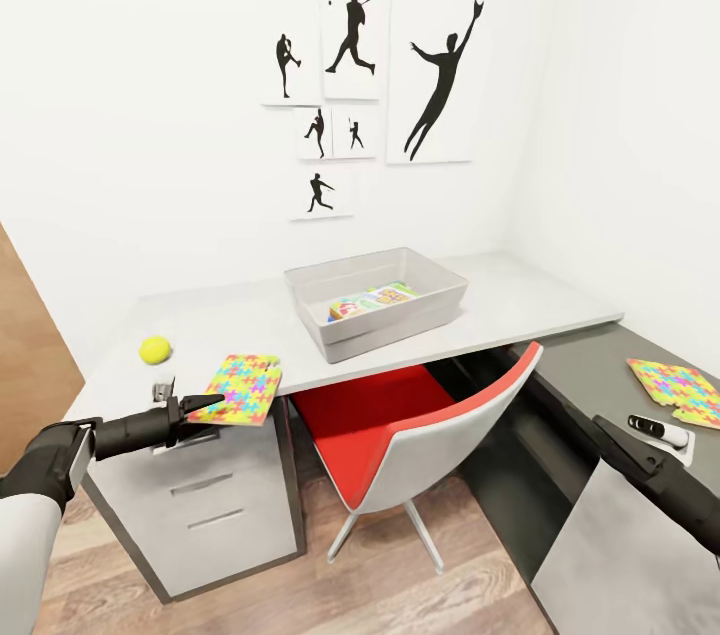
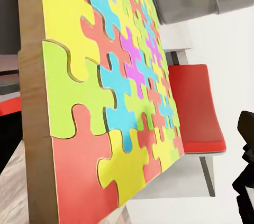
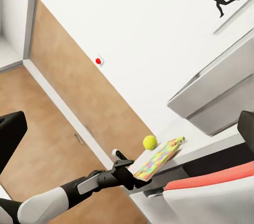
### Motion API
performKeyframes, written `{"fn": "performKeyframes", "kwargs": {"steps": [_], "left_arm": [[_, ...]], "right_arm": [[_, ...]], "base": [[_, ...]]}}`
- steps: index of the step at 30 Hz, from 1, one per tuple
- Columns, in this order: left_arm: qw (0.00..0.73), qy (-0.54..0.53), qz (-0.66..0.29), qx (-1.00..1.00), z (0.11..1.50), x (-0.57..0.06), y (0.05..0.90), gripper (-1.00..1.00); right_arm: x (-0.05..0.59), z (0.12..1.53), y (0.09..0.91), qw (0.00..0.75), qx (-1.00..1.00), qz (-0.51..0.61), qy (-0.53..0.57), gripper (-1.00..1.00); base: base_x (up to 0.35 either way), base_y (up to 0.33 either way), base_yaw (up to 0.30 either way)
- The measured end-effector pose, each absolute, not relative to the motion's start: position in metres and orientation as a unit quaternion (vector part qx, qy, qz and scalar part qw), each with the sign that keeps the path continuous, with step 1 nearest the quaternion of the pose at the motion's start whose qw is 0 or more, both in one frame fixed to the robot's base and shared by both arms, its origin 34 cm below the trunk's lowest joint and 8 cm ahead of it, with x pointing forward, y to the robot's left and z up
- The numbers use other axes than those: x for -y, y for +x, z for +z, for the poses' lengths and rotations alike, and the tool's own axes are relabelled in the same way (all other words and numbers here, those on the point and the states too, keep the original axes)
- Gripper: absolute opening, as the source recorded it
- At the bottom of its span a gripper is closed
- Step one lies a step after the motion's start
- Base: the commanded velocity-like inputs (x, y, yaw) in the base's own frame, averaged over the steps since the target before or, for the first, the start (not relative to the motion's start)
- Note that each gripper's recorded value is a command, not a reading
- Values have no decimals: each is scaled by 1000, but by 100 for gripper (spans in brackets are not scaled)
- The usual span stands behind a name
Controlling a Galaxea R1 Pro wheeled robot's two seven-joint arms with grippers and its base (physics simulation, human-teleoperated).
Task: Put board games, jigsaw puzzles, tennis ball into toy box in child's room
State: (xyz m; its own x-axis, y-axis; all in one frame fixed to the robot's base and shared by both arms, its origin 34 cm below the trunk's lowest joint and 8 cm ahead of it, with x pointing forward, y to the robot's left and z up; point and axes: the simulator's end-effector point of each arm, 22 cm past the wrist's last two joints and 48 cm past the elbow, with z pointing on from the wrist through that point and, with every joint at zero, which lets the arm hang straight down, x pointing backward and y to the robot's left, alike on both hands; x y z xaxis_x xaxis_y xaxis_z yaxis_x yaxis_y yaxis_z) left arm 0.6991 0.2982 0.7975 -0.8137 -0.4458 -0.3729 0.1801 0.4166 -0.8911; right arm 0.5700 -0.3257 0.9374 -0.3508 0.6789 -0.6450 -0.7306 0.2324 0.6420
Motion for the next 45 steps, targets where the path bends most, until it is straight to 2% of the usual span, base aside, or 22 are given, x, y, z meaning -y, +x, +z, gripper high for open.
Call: {"fn": "performKeyframes", "kwargs": {"steps": [1,2,45], "left_arm": [[293,-84,-534,-789,798,-298,699,100],[293,-84,-534,-789,798,-298,699,-100],[294,-88,-543,-782,859,-299,704,-100]], "right_arm": [[326,937,570,569,-541,619,-24,100],[326,937,570,569,-541,619,-24,100],[324,989,577,561,-550,619,-19,100]], "base": [[3,1,0],[2,1,0],[0,0,0]]}}
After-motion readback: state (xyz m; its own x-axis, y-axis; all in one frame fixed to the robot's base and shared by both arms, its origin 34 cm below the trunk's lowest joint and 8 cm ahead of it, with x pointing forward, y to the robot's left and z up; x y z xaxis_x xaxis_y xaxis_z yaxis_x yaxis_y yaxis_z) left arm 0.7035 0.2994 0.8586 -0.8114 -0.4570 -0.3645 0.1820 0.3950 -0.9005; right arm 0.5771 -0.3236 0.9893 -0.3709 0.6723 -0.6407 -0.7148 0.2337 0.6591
